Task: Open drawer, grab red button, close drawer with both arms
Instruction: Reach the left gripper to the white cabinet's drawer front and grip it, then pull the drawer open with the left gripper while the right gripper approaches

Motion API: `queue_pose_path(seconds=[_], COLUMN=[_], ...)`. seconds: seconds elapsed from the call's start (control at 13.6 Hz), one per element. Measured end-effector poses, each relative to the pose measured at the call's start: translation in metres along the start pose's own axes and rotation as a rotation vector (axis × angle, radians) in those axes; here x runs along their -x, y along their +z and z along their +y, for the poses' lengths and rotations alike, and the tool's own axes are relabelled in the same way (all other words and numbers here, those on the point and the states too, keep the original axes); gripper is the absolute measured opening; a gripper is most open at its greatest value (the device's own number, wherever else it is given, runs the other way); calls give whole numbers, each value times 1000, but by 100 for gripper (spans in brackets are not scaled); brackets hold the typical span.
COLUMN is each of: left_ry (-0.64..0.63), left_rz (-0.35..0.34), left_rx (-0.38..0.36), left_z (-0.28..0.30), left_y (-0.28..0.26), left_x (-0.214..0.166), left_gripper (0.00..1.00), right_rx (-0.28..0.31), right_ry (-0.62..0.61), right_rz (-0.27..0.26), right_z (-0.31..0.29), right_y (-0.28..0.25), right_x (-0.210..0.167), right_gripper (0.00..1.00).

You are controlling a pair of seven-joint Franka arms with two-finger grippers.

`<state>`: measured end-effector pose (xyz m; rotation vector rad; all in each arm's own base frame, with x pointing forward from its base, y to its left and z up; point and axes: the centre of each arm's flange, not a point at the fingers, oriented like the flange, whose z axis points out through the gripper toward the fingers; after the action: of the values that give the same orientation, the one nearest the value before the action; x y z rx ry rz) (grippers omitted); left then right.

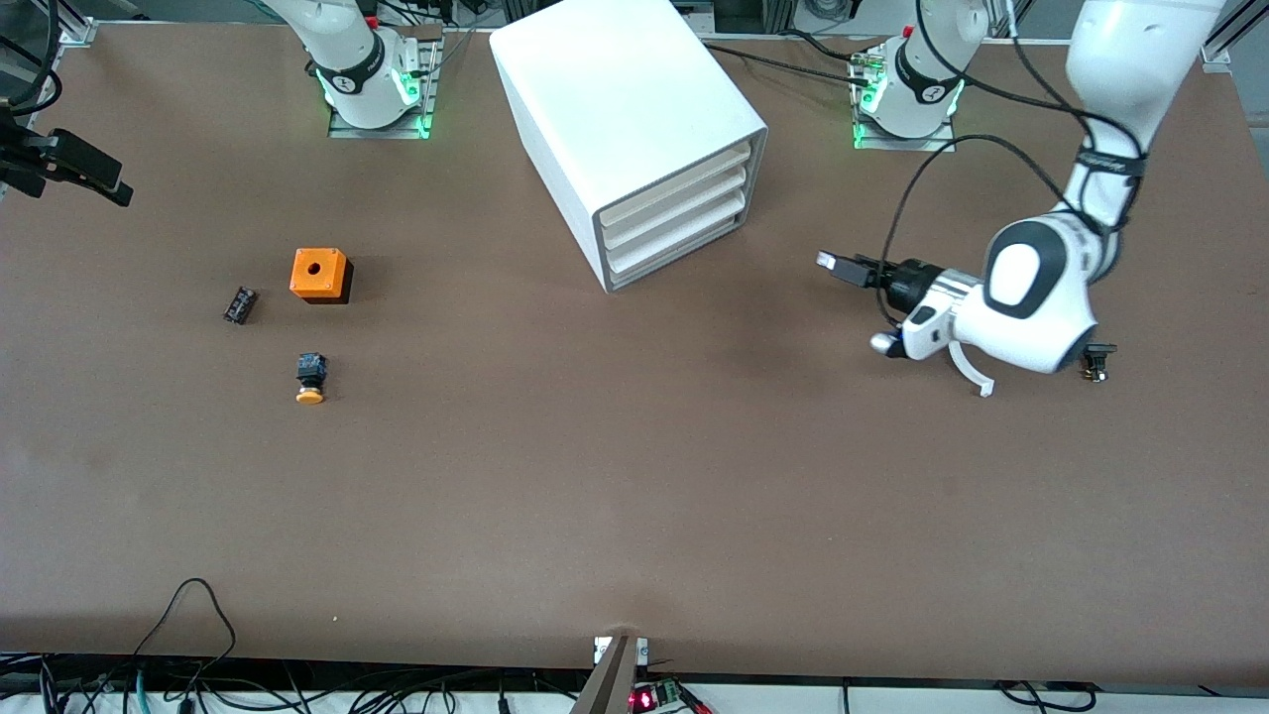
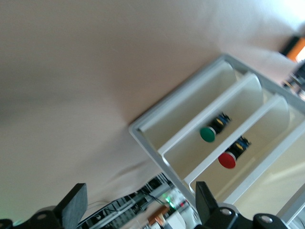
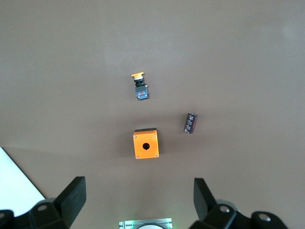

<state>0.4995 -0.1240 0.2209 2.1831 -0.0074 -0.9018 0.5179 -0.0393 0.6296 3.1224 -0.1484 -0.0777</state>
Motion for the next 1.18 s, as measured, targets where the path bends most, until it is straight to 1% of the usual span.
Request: queue_pose_path(seconds=[0.22,0.37,0.52,0.66,0.81,0.88,1.03,1.18], left_ry=[107,198,285,321,351,362,376,374], left_rz=[-62,-71,-78,-80,-91,-97,-109,-116], left_rx=[104,161,185,204,206,209,204,200], left_z=[4,11,17,26,43,51,59,58], left_y=[54,93,126,146,161,167,176,181], left_x=[-8,-12,-10,-7,-4,-1,3,5], left_gripper=[100,99,99,99,96,96,91,69], right_rx=[0,2,3,4,3,-1,-6,-5], right_ry=[-5,-17,-33,-49,-55,-56,-71,-92], right_rz=[2,1,2,5,10,6,-7,-16], right_z=[-3,-9,-18,-27,-31,-32,-41,-53], right_y=[1,3,5,7,11,14,21,27], right_x=[-1,-2,-3,-5,-10,-12,-15,-18], right_gripper=[100,100,100,100,100,100,100,100])
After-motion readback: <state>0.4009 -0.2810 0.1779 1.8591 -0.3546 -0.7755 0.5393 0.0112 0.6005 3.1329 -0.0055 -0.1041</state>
